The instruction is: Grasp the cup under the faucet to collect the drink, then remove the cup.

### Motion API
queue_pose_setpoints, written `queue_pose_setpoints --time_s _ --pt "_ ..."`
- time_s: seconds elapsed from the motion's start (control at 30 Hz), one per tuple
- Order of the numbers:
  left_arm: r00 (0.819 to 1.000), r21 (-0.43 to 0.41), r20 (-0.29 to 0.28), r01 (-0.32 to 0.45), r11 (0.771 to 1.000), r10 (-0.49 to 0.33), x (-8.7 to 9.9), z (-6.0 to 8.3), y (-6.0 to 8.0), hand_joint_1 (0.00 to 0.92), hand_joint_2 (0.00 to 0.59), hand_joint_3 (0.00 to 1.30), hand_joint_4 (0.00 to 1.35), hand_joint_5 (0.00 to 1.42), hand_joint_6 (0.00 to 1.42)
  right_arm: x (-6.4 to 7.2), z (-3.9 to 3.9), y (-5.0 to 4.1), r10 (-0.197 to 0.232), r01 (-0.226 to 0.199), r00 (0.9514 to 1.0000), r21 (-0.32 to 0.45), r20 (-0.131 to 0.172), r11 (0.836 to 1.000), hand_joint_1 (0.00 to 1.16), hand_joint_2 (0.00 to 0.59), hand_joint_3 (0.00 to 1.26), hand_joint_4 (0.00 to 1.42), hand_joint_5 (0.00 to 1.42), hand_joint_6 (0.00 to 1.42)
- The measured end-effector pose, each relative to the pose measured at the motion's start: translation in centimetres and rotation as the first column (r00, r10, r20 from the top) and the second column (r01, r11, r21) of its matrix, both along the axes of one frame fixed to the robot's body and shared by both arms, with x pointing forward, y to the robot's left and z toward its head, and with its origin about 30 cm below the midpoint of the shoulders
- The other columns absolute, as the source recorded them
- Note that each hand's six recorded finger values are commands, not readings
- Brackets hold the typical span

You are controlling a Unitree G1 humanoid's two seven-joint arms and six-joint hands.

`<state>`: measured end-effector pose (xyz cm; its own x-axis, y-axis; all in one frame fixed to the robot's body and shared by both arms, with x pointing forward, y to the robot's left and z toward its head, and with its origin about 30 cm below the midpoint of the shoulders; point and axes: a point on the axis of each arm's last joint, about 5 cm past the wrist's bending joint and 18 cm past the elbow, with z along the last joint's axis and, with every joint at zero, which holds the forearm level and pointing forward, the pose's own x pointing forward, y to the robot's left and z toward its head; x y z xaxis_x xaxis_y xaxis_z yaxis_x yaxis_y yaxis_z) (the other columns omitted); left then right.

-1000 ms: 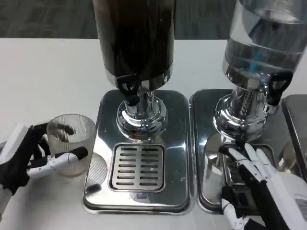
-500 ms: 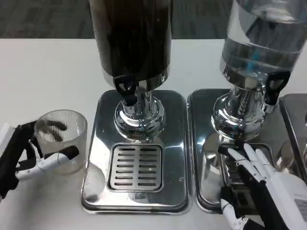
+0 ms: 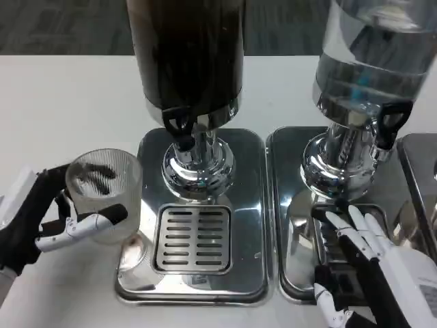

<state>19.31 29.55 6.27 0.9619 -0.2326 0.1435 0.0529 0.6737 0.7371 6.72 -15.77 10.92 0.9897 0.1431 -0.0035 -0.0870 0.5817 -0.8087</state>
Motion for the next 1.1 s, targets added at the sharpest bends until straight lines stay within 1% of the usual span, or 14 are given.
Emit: queue_pose_setpoints --time_s 0.2,0.23,0.37,0.53,0.63,0.83,0.97,1.1 --pt "0.999 -0.024 0.002 0.05 0.998 -0.05 0.9 -0.1 -1.4 0.519 0.15 0.59 0.62 0.9 1.1 0.0 0.02 0.02 -0.001 0.001 1.0 0.001 0.002 1.0 0.56 0.554 0.15 0.01 0.0 0.1" --pt "0.998 -0.022 -0.002 0.068 0.997 -0.068 1.1 -0.1 -1.6 0.518 0.151 0.59 0.62 0.9 1.1 0.0 0.0 0.02 -0.002 0.002 1.0 0.002 0.001 1.0 0.56 0.554 0.15 0.01 0.0 0.1" --pt "0.995 -0.023 -0.015 0.099 0.995 -0.099 1.3 -0.3 -2.3 0.512 0.155 0.59 0.62 0.9 1.09 -0.1 -0.04 0.05 -0.007 0.007 1.0 0.005 -0.004 1.0 0.57 0.552 0.15 0.01 0.0 0.1" --pt "0.99 -0.011 -0.019 0.14 0.99 -0.14 2.0 -0.2 -3.0 0.511 0.155 0.59 0.62 0.9 1.09 -0.2 -0.04 0.07 -0.009 0.009 1.0 0.006 -0.004 1.0 0.57 0.55 0.15 0.01 0.0 0.1" --pt "0.988 -0.011 -0.022 0.152 0.988 -0.152 2.2 -0.2 -3.3 0.515 0.152 0.59 0.62 0.9 1.1 -0.2 -0.04 0.11 -0.013 0.013 0.9999 0.01 -0.003 1.0 0.58 0.55 0.16 0.01 0.0 0.1" --pt "0.987 0.012 -0.048 0.157 0.987 -0.157 2.8 -0.2 -3.7 0.518 0.151 0.59 0.62 0.9 1.09 -0.2 0.03 0.19 -0.015 0.015 0.9999 0.014 0.001 1.0 0.59 0.55 0.16 0.01 0.0 0.1" --pt "0.98 0.033 -0.083 0.183 0.983 -0.18 2.9 -0.5 -4.2 0.519 0.151 0.59 0.62 0.9 1.09 -0.3 0.02 0.24 -0.022 0.022 0.9997 0.018 0.003 1.0 0.59 0.55 0.15 0.01 0.0 0.1" --pt "0.979 0.041 -0.084 0.192 0.981 -0.188 3.4 -0.4 -4.6 0.52 0.151 0.58 0.62 0.89 1.09 -0.3 0.01 0.39 -0.03 0.03 0.9995 0.027 0.004 0.999 0.59 0.55 0.15 0.01 0.0 0.1"
